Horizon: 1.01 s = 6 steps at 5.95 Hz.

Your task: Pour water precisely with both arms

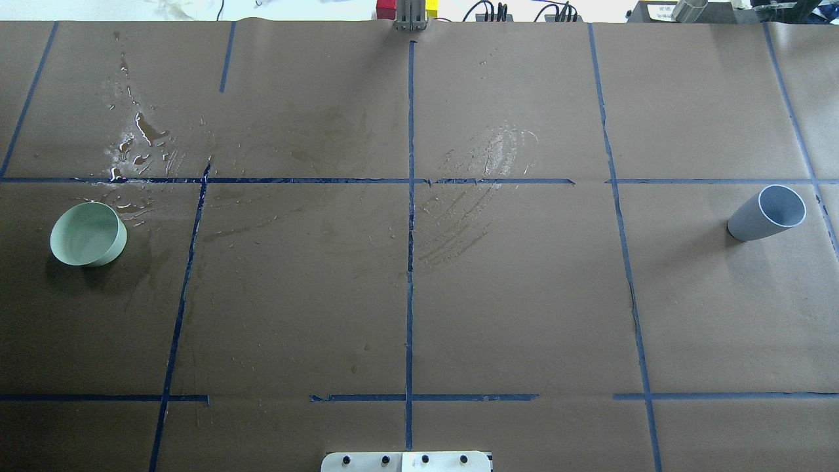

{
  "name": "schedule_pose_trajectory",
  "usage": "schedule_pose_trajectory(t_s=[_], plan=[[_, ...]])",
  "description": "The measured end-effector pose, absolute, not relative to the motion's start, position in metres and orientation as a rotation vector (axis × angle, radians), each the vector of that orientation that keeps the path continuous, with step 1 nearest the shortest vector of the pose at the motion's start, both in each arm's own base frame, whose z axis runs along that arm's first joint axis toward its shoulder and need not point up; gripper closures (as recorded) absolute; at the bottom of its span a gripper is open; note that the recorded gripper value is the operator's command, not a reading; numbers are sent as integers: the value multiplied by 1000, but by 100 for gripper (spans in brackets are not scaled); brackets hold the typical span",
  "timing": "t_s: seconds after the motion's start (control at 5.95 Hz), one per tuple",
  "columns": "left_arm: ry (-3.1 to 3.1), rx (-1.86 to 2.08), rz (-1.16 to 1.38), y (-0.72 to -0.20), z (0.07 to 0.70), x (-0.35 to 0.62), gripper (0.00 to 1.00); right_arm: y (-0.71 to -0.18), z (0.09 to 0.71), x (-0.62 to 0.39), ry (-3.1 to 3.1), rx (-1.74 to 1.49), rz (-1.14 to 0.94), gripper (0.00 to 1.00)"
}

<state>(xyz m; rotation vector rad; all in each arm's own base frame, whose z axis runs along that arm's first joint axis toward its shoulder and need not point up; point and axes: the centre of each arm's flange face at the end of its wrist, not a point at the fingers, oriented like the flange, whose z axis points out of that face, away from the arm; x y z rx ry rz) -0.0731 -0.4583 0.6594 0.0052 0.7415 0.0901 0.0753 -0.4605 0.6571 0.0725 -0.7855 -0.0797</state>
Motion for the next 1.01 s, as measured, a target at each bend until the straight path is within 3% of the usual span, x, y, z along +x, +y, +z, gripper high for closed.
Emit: schedule_pose_trajectory(t_s=[1.01], plan=[[731,111,162,-490,615,-57,0,-462,649,74,-786,87,-85,0]])
